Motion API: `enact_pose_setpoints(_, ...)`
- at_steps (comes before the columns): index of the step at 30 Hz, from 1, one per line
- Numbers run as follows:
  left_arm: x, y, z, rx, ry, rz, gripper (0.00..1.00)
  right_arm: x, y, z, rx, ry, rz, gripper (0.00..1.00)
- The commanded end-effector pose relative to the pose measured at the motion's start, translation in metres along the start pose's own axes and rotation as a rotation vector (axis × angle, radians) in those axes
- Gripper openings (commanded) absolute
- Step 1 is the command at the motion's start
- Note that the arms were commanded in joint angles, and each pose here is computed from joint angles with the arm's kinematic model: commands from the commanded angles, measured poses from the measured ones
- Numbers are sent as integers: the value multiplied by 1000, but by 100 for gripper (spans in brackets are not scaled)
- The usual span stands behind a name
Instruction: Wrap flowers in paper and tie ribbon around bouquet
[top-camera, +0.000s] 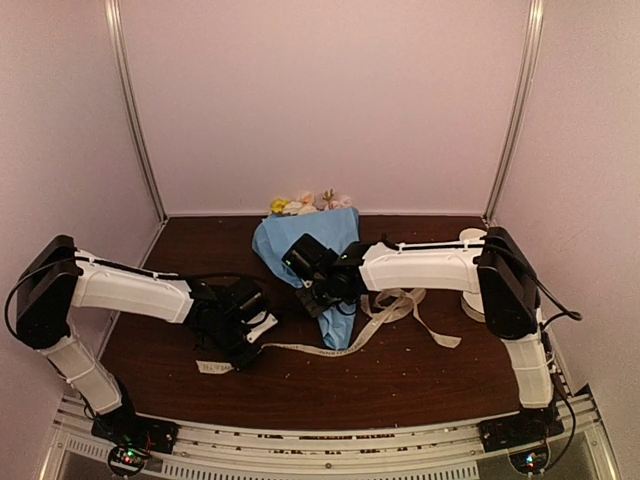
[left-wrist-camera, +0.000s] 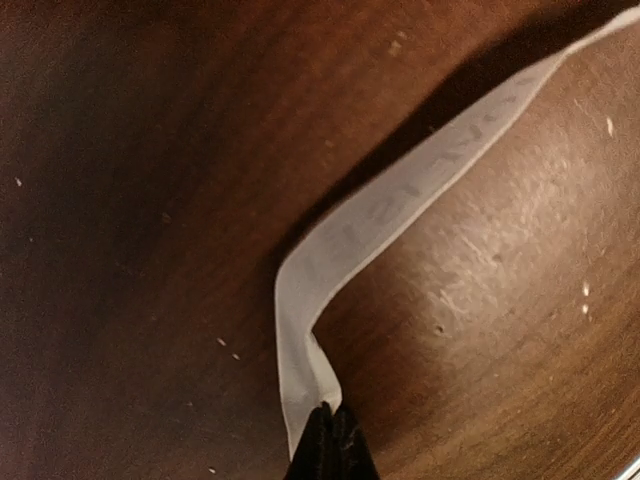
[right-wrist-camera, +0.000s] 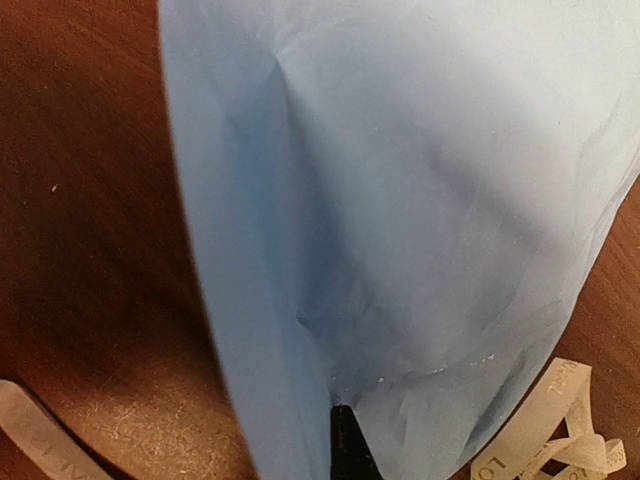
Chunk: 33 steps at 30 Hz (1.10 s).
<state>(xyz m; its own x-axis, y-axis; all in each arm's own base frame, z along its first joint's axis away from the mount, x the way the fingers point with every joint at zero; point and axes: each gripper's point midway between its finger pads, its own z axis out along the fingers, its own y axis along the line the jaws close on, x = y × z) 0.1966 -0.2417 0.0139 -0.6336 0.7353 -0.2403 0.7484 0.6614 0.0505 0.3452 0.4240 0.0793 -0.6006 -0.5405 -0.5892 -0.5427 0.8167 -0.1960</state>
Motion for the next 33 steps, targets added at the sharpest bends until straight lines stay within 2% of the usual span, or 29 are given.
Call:
enact_pose_setpoints(1,-15,14,11,66,-72,-172,0,-35,-15,-33,-37,-69,37,0)
enact_pose_setpoints(5,-27,63,21,63,-118,-345,0,-37,-13,-42,-68,-68,35,0)
enact_pose_setpoints(11,-50,188,17,32,-346,-728,0,-24,-1,-35,-121,-30,47,0)
enact_pose_setpoints(15,-51,252,-7,7,-471,-905,0,-12,11,-23,-149,3,53,0)
enact_pose_setpoints(18,-50,291,-65,-99,-578,-949,0,0,18,-13,-153,38,40,0)
enact_pose_setpoints(21,-53,319,-157,-310,-700,-905,0,9,24,-7,-162,62,33,0)
enact_pose_setpoints(24,-63,324,-256,-446,-875,-821,0,14,28,-2,-171,75,30,0)
enact_pose_setpoints(27,-67,319,-333,-529,-1014,-746,0,17,31,2,-176,84,27,0)
enact_pose_setpoints(29,-72,313,-367,-543,-1069,-686,0,19,32,2,-176,89,25,0)
enact_pose_setpoints(33,-83,296,-401,-505,-1136,-589,0,21,32,4,-173,93,18,0)
